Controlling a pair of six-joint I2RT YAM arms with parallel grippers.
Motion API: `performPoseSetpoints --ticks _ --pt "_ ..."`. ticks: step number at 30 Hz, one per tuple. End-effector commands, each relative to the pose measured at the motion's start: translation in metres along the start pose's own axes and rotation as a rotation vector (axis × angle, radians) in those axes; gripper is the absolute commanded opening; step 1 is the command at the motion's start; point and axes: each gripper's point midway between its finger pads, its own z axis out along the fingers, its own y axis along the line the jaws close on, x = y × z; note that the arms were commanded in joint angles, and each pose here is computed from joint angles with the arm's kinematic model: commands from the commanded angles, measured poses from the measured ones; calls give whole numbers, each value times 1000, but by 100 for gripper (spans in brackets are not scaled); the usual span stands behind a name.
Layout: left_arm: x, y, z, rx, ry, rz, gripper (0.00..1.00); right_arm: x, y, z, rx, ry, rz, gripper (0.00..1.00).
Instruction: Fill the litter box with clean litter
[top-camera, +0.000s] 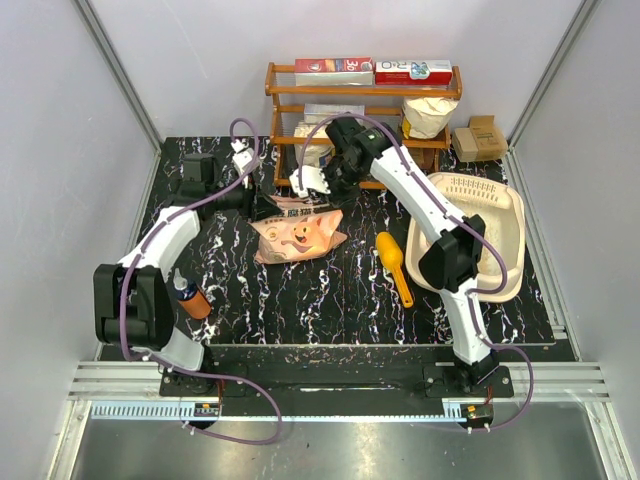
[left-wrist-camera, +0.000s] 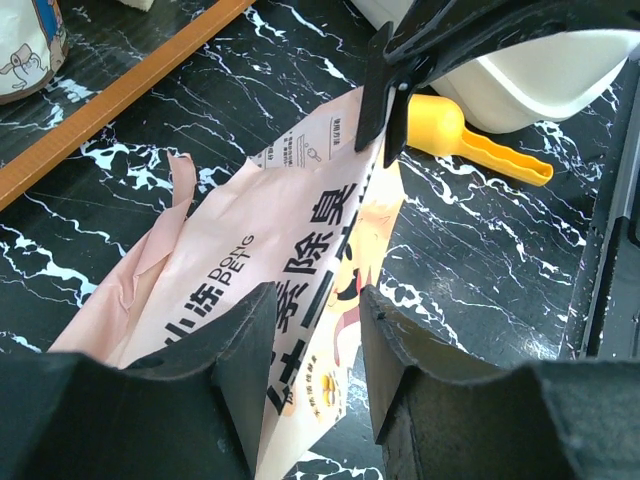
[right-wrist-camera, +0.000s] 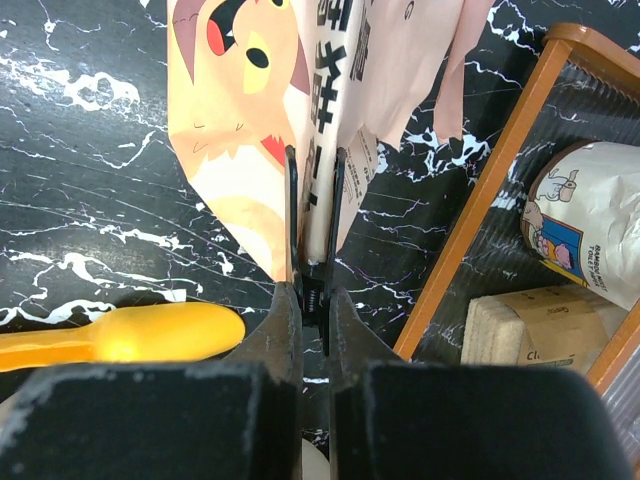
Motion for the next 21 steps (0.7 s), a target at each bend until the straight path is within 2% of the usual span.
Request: performPoseSetpoints --ticks 1,13,17,21 --pt "-26 -9 -10 -14 -69 61 43 4 61 -14 -208 109 71 0" --pt "-34 -12 -29 -109 -106 75 47 -22 61 7 -178 148 55 0" --pt "-31 -16 -32 -125 -108 86 47 -14 51 10 -121 227 43 0" --pt "-29 -17 -34 -134 -106 80 47 -1 44 -6 -72 337 24 0"
